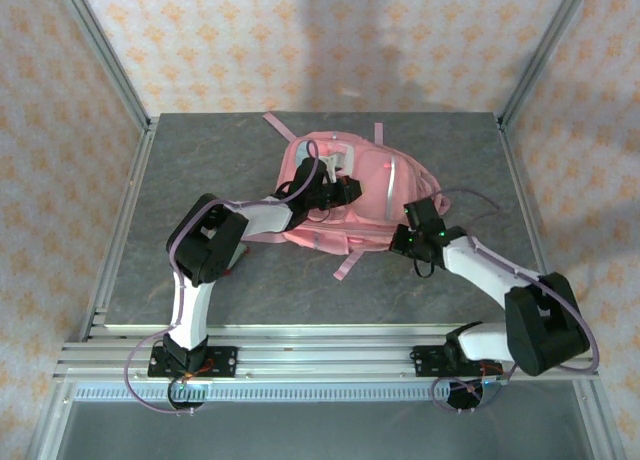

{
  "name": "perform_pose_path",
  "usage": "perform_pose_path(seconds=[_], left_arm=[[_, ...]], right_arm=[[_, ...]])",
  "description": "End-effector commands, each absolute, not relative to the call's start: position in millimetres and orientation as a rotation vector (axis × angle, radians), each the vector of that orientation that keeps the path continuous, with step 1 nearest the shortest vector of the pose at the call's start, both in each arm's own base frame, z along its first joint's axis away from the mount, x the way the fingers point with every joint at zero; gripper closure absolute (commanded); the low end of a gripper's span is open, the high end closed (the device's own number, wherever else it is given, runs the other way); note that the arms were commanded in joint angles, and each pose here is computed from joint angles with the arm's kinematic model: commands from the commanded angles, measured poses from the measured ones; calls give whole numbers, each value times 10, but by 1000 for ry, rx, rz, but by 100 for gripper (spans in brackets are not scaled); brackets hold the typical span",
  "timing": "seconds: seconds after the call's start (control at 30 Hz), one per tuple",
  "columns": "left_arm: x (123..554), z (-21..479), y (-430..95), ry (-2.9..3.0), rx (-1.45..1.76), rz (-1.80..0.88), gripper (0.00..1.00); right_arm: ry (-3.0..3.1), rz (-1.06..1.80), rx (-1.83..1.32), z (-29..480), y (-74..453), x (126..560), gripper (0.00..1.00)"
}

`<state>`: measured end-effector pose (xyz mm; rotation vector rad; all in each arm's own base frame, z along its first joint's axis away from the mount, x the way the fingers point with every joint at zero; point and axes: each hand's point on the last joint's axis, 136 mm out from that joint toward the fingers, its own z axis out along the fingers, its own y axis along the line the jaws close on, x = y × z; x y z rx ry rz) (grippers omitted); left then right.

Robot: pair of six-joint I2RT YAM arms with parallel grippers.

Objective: Pack the student bag

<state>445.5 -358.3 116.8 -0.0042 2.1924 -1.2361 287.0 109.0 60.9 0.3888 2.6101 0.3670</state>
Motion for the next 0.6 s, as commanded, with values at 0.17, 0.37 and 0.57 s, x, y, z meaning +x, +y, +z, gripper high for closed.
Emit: perform_pose_path(seconds=[0.17, 0.37, 0.57], left_arm=[[4318, 520, -2932, 2486, -111, -841, 92], [4182, 1651, -2935, 2274, -74, -931, 66], [3423, 1525, -2963, 2298, -101, -1001, 64]], right_arm=[[2582, 381, 359, 747, 1150, 2924, 100], [2581, 437, 344, 720, 1260, 2928, 100], [2573, 475, 328, 702, 1336, 2916, 100]])
